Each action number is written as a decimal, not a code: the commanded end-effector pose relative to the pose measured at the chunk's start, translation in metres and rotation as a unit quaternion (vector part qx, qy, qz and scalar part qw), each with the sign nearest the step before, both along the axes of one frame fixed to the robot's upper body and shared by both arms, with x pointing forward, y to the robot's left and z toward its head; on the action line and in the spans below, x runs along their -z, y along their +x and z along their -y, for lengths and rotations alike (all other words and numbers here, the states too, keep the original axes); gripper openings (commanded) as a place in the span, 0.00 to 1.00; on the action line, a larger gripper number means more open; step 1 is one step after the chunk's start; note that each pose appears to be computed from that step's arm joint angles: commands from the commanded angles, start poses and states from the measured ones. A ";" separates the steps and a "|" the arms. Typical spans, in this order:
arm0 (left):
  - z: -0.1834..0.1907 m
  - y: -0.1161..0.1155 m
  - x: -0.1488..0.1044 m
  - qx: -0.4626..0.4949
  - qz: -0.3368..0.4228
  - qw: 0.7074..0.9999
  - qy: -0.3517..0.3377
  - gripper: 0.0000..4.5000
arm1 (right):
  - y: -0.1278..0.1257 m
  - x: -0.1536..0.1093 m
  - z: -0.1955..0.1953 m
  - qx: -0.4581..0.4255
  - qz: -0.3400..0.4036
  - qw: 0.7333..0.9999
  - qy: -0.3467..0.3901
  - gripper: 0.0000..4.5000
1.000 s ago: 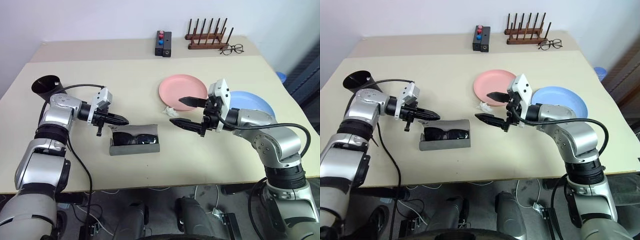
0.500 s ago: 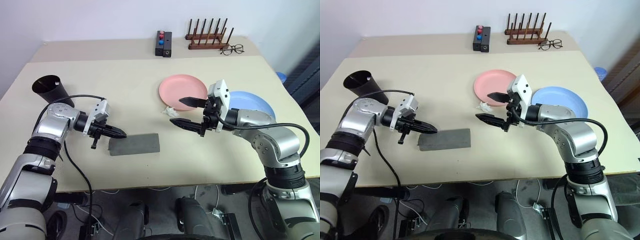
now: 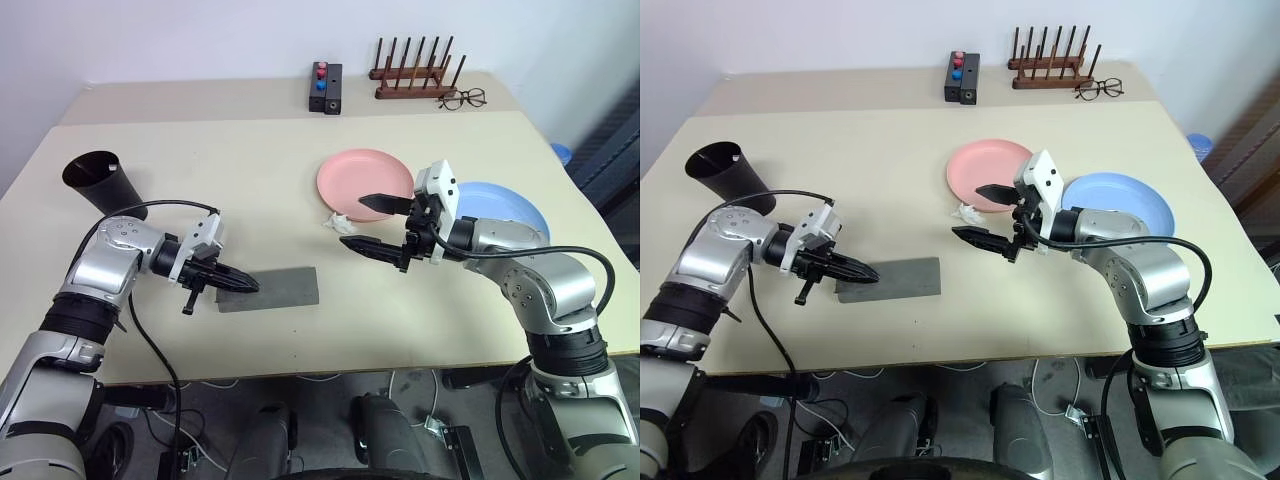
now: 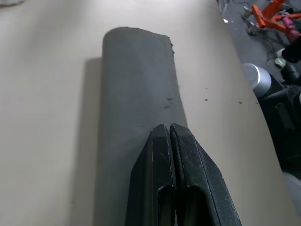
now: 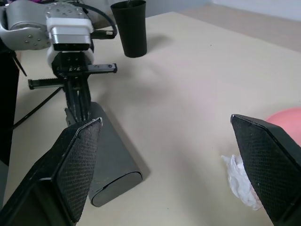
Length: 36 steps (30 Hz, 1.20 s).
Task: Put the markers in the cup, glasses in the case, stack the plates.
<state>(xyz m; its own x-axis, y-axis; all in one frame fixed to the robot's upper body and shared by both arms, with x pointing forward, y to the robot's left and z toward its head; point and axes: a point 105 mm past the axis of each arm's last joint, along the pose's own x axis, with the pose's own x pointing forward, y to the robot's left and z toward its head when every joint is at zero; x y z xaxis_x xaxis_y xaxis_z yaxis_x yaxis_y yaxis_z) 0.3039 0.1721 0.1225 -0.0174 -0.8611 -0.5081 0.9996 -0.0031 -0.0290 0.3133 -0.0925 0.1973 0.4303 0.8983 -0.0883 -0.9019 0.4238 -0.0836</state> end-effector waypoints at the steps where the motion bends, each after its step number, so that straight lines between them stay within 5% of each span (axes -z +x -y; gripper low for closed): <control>1: 0.000 0.001 0.000 -0.009 0.001 1.000 -0.006 0.01 | 0.000 -0.012 -0.003 -0.006 0.027 1.000 0.005 1.00; 3: 0.002 0.004 -0.004 -0.015 0.006 1.000 -0.019 0.01 | 0.002 -0.012 -0.002 -0.002 0.028 1.000 0.004 1.00; 6: 0.008 0.017 -0.032 -0.046 0.008 0.994 -0.097 0.19 | 0.009 -0.013 0.001 0.020 0.035 0.999 0.004 1.00; 11: 0.004 0.046 -0.095 -0.119 0.049 0.961 -0.245 0.71 | 0.035 -0.009 0.018 0.098 0.041 0.994 -0.014 1.00; 14: 0.001 0.050 -0.110 -0.129 0.062 0.952 -0.270 0.99 | 0.057 -0.001 0.038 0.172 0.032 0.984 -0.038 1.00; 22: 0.005 0.045 -0.108 -0.124 0.088 0.951 -0.269 0.99 | 0.071 0.007 0.111 0.278 0.008 0.954 -0.109 1.00; 31: 0.006 0.036 -0.087 -0.099 0.130 0.960 -0.227 0.99 | 0.024 0.057 0.157 0.308 -0.115 0.922 -0.205 1.00; 36: 0.012 0.037 -0.084 -0.091 0.148 0.959 -0.223 0.99 | 0.019 0.074 0.177 0.347 -0.134 0.900 -0.228 1.00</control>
